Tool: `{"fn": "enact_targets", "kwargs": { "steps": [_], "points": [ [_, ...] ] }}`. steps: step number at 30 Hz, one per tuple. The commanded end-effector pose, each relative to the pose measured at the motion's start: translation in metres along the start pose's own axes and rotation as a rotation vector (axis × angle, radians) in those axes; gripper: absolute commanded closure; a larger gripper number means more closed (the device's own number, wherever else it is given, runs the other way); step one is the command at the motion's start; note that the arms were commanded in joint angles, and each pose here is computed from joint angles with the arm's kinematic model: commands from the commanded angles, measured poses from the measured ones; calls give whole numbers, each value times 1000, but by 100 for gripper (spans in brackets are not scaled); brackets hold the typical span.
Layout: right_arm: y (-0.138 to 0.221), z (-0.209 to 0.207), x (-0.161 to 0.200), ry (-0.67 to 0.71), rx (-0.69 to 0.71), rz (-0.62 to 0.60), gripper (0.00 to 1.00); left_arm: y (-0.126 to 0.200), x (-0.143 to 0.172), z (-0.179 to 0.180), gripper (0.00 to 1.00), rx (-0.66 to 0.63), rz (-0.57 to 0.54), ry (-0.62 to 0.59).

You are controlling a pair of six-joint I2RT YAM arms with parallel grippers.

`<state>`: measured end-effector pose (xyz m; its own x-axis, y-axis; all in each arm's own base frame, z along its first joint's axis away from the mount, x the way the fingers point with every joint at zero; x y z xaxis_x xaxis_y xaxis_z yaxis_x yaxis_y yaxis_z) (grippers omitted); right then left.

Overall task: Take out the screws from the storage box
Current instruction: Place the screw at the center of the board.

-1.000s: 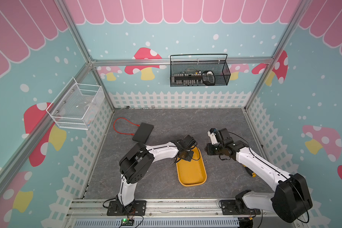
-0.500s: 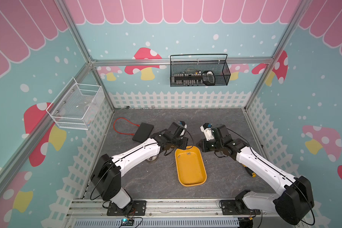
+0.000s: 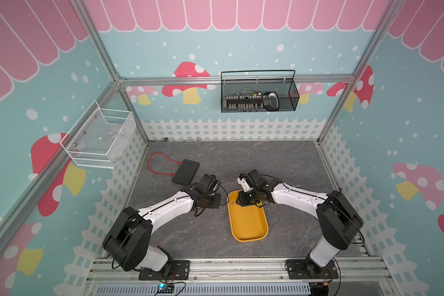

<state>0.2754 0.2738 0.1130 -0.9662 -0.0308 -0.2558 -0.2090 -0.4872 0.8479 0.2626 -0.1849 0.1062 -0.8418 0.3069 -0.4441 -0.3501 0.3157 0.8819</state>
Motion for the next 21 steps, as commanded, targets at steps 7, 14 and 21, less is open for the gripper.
{"fn": "enact_targets", "kwargs": {
  "steps": [7,14,21],
  "points": [
    [-25,0,-9,13,46,-8,71,-15,-1,-1,100,22,-45,1],
    [-42,-1,-5,-7,59,12,69,-8,-18,-15,84,108,-118,31],
    [-46,8,-12,-28,35,-22,68,-17,-19,-20,84,127,-96,18]
  ]
}}
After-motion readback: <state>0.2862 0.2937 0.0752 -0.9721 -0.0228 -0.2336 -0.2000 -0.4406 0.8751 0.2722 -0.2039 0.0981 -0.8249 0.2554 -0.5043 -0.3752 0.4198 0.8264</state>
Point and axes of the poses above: each gripper's point midway between its finger pads, its own y axis back along the fingers, its own z axis along the line the jaws close on, x = y × z, the point moved 5 cm from there along y, back along the fingers, and after that the axes turned 12 degrees about -y, right-handed, at the moved point
